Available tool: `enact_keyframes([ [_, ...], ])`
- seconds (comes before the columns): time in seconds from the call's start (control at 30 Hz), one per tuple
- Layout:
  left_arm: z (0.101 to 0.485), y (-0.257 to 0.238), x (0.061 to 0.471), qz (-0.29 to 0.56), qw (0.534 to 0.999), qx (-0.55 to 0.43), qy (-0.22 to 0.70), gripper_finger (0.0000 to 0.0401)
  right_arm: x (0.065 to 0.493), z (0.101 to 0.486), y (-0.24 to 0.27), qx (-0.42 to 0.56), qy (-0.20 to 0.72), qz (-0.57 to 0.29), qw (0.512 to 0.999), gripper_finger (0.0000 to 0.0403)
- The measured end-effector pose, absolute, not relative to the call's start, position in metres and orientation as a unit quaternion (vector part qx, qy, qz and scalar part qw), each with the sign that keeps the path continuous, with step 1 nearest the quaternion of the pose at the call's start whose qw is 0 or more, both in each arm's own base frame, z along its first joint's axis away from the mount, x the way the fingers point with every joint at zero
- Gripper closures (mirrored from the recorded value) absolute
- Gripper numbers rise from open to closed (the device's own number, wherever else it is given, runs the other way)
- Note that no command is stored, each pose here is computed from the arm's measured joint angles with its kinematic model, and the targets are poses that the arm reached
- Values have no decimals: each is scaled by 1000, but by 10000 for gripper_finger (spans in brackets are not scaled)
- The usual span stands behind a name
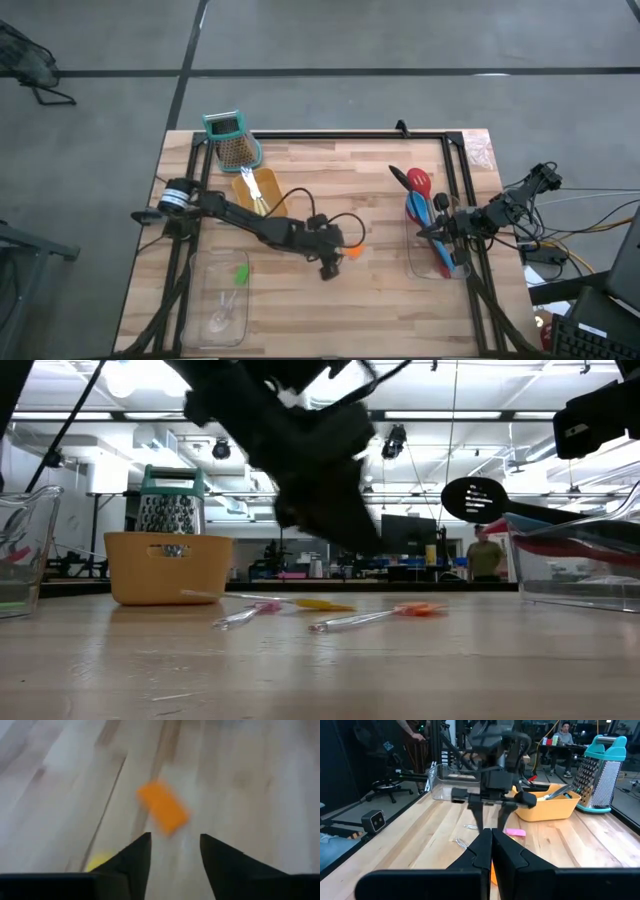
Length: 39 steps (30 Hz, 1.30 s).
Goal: Pick & Place Kitchen Items
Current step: Put the yellow spatula into the left transparent bin
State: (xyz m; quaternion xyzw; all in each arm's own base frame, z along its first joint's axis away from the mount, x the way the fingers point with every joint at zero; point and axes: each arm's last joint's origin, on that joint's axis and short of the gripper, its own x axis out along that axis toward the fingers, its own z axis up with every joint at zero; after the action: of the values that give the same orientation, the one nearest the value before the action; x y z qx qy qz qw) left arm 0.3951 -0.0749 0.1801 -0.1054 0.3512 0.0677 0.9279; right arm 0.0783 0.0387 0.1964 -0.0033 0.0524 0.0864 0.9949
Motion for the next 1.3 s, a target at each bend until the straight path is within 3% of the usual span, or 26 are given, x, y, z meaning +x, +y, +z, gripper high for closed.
enact_keyframes([
  [0.2,183,-63,368,107,876,-72,465,206,78,196,39,-3,53,86,995,394],
  [0.6,168,-27,359,137,827,-81,539,208,78,196,39,-3,53,86,995,394],
  [1.3,158,-35,360,110,827,-83,545,208,78,196,39,-3,53,86,995,394],
])
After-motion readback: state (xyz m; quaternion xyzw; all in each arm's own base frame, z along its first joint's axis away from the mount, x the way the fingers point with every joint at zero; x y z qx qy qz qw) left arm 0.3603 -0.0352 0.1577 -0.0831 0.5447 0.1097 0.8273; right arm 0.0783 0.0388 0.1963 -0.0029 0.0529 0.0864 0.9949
